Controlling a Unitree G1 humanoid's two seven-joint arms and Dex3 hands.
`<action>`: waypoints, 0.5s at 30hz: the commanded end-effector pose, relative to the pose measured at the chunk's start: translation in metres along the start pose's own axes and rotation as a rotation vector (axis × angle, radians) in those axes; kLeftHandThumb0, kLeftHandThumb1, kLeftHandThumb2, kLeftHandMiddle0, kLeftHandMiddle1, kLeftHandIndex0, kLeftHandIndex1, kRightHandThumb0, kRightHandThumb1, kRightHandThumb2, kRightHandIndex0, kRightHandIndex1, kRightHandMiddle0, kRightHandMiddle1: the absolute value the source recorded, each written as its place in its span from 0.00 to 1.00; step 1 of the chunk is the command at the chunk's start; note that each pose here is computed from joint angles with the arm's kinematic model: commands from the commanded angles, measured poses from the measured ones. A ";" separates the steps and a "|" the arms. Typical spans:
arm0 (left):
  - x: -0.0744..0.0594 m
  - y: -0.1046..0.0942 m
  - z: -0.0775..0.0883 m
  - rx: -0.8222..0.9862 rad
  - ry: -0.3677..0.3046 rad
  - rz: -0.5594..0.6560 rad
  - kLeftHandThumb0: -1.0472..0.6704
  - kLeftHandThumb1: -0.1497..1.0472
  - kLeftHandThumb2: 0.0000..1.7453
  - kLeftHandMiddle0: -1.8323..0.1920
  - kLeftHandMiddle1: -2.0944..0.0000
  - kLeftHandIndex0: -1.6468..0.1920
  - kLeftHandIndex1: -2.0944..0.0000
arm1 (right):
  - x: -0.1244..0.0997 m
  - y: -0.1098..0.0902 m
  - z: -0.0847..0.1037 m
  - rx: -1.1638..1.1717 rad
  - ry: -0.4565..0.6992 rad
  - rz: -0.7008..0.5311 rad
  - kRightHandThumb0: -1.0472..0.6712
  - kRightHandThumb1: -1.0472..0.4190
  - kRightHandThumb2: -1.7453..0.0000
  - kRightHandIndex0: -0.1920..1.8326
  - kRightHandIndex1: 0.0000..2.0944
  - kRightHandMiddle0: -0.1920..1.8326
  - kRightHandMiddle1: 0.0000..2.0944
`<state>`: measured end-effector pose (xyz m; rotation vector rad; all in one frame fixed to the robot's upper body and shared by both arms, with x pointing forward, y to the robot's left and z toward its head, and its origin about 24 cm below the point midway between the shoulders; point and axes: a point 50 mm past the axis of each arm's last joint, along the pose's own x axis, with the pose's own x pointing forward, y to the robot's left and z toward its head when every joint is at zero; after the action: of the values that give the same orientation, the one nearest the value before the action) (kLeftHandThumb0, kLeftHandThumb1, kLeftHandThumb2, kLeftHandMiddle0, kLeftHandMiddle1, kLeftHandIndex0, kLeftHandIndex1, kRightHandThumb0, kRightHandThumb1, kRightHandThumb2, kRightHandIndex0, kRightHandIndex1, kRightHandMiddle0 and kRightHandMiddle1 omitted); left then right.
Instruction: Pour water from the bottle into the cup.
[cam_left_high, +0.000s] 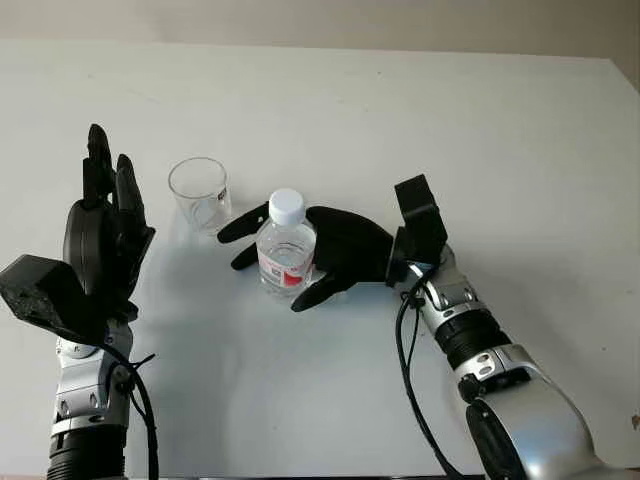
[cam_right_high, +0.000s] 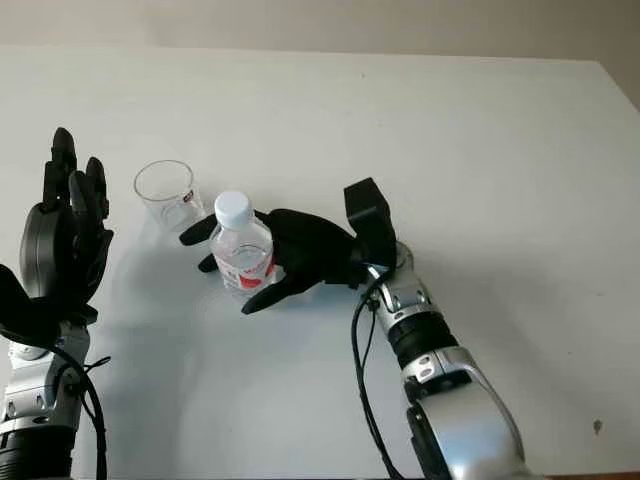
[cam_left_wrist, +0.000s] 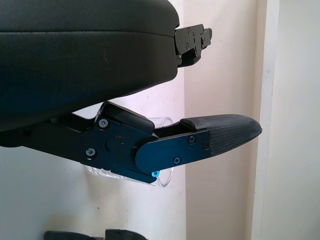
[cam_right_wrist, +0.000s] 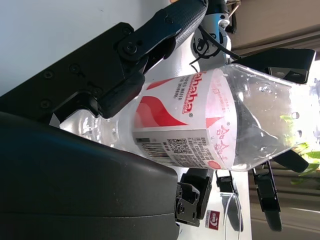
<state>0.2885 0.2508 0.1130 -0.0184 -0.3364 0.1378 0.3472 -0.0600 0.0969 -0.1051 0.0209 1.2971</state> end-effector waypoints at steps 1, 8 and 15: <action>0.000 -0.001 0.003 -0.001 -0.014 0.001 0.14 1.00 0.35 0.96 0.97 0.98 0.97 | 0.005 0.001 -0.001 0.008 0.009 0.021 0.16 0.26 0.97 0.00 0.62 0.00 0.64; -0.001 -0.001 0.003 -0.004 -0.014 0.006 0.14 1.00 0.35 0.96 0.97 0.97 0.97 | 0.015 0.006 -0.005 0.033 0.008 0.022 0.29 0.30 0.97 0.16 0.90 0.16 0.95; -0.001 -0.001 0.003 -0.007 -0.017 0.015 0.14 1.00 0.35 0.96 0.97 0.98 0.97 | 0.021 0.011 -0.006 -0.041 0.024 0.008 0.44 0.25 0.96 0.67 1.00 0.62 1.00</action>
<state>0.2885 0.2507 0.1127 -0.0228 -0.3360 0.1480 0.3466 -0.0382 0.0962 -0.1399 -0.0036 1.2998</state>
